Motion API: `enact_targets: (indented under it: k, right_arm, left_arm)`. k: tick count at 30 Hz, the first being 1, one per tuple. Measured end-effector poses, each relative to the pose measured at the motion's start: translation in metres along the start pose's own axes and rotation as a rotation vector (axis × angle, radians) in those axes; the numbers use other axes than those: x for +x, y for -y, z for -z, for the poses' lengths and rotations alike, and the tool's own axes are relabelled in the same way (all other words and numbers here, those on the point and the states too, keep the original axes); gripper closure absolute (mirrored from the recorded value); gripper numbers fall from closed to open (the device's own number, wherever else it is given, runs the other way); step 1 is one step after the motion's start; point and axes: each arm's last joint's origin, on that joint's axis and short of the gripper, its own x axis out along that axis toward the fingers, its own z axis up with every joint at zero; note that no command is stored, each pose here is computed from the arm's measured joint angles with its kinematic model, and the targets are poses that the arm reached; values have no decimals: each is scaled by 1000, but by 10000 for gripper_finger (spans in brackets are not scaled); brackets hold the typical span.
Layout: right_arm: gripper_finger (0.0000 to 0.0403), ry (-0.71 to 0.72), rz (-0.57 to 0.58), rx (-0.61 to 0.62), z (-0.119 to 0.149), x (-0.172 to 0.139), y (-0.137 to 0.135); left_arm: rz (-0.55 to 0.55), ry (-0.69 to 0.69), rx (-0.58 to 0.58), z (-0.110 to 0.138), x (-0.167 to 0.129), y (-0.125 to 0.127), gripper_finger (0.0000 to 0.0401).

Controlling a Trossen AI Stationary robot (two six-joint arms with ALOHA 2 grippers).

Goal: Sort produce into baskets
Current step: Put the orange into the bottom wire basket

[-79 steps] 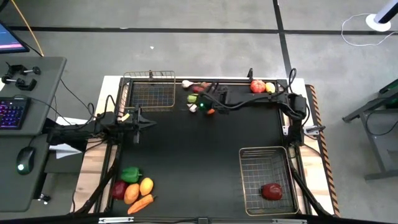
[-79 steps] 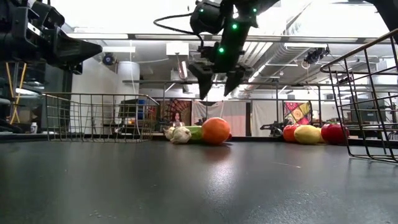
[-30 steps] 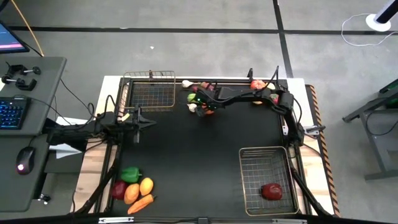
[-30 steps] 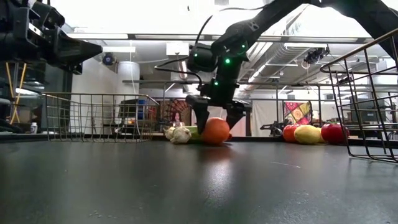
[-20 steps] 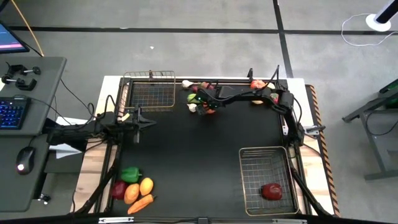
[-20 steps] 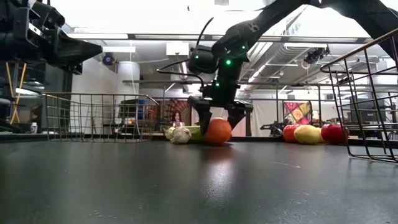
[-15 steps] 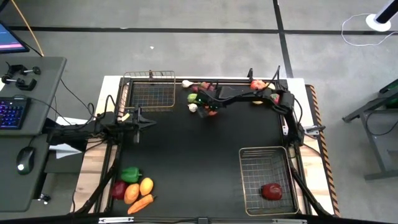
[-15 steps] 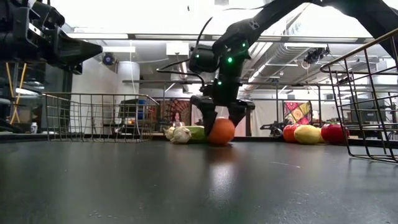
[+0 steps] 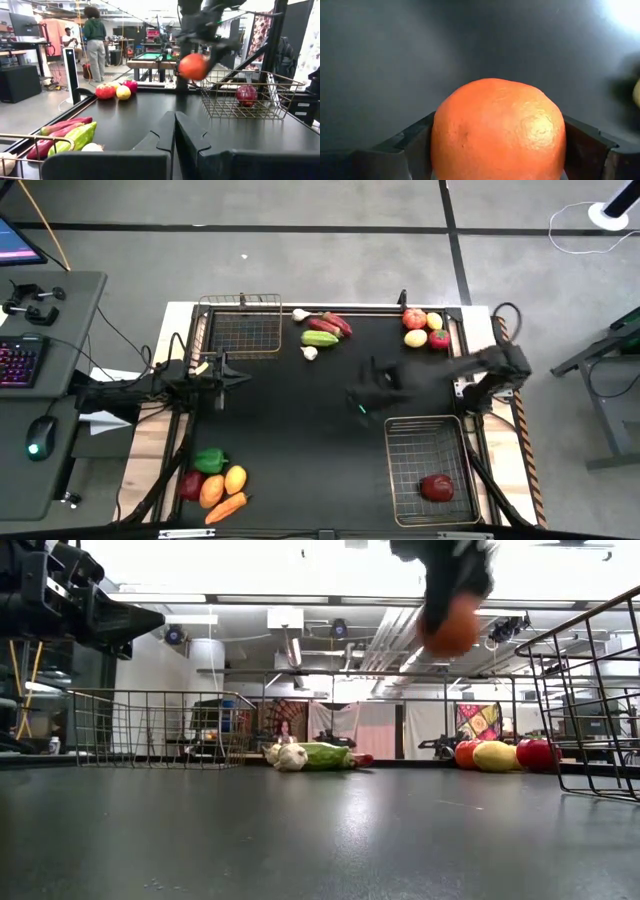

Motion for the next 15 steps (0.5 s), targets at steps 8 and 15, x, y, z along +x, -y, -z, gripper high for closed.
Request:
enact_targets:
  k: [8, 15]
  right_arm:
    - [90, -53, 15, 49, 100, -53, -24]
    - [48, 23, -42, 36, 146, -67, -42]
  left_arm:
    - [-2, 0, 0, 0, 0, 0, 400]
    - [-2, 0, 0, 0, 0, 0, 400]
